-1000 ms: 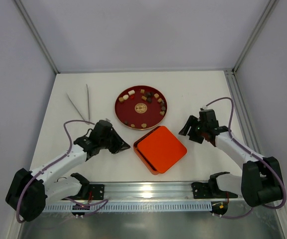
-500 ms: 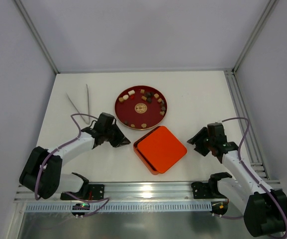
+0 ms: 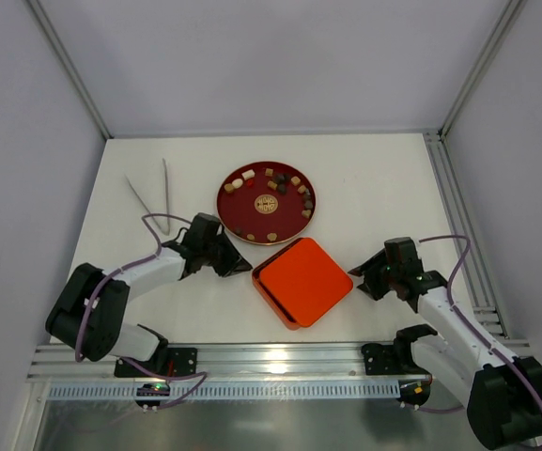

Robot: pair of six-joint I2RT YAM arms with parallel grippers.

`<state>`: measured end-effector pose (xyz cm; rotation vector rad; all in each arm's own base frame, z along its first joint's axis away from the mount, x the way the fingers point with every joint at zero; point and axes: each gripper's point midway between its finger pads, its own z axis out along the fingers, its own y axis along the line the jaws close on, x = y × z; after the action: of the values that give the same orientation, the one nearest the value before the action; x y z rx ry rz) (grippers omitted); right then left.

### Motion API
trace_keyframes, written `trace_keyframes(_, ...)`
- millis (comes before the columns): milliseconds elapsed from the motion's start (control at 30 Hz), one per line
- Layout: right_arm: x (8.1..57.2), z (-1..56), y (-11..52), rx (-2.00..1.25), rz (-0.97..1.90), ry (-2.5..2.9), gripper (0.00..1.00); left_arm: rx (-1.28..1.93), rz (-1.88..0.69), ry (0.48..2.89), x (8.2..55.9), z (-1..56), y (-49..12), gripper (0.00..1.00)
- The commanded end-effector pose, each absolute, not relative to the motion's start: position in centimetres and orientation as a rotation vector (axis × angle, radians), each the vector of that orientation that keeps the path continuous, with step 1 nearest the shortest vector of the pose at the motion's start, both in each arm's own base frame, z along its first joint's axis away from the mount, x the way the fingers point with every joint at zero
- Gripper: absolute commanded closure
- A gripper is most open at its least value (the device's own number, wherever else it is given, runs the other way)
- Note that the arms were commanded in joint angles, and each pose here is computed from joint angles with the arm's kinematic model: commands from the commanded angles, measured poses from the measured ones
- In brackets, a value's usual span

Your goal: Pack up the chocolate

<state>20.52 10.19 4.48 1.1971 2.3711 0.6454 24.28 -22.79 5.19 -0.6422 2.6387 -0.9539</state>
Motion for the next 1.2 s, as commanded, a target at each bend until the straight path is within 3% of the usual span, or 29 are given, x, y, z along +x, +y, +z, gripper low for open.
trace_keyframes(0, 20.2, 4.6, 11.1, 1.306, 0.661, 2.378, 0.49, -0.591, -1.001, 2.62, 24.4, 5.2, -23.9, 0.93)
trace_keyframes(400, 19.9, 5.2, 11.4, 1.459, 0.582, 2.427, 0.54, -0.596, -1.016, 2.632, 23.0, 4.4, -24.7, 0.94)
trace_keyframes(1167, 22.6, 6.9, 13.1, 1.336, 0.565, 2.465, 0.53, -0.553, -1.057, 2.637, 22.8, 4.7, -26.5, 0.95)
